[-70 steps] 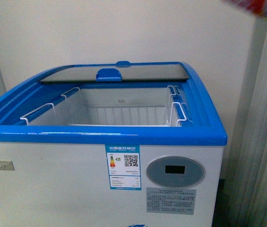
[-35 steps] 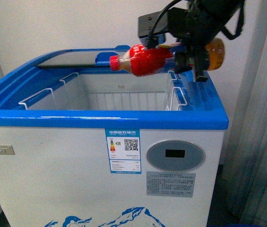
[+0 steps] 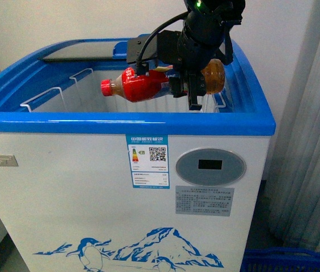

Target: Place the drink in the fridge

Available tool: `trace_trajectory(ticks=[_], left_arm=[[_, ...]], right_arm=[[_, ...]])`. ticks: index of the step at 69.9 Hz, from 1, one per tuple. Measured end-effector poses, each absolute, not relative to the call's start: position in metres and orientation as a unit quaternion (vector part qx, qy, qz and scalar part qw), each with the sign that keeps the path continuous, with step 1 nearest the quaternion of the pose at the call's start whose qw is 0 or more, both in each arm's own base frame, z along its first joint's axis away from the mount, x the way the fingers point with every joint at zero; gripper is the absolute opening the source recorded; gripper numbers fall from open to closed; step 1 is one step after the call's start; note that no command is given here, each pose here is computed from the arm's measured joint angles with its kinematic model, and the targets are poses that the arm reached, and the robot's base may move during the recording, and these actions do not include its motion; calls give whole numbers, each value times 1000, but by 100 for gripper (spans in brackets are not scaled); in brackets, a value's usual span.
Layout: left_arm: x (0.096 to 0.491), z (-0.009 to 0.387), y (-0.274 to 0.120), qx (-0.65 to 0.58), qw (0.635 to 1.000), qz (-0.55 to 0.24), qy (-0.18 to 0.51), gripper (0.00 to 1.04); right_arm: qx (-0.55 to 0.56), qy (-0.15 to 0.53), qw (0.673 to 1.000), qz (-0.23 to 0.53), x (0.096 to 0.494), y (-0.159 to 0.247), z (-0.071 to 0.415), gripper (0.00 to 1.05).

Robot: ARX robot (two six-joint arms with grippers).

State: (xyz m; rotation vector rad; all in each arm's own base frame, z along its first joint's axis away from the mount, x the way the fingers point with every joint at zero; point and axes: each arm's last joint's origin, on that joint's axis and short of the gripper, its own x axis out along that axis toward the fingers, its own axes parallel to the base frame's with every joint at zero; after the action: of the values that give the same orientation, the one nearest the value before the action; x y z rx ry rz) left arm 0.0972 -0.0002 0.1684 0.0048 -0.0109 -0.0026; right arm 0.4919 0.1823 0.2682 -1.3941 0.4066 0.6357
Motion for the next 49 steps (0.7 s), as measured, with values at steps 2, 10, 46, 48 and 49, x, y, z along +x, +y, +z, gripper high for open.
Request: trace_trajectory(ticks=[2, 10, 46, 48, 49], left_arm=[[97, 168, 0, 2, 1000, -1, -5, 3], [97, 168, 0, 2, 1000, -1, -5, 3], [97, 168, 0, 2, 1000, -1, -5, 3], [97, 168, 0, 2, 1000, -1, -5, 3], [97, 168, 0, 2, 1000, -1, -5, 3]], right_arm=[[-627, 182, 703, 282, 492, 182, 269, 41], [-614, 177, 716, 282, 492, 183, 271, 61], [-450, 88, 853, 251, 402, 140, 368, 97], [-424, 91, 869, 238, 393, 131, 375, 97], [-409, 93, 879, 229, 386, 126, 379, 97]])
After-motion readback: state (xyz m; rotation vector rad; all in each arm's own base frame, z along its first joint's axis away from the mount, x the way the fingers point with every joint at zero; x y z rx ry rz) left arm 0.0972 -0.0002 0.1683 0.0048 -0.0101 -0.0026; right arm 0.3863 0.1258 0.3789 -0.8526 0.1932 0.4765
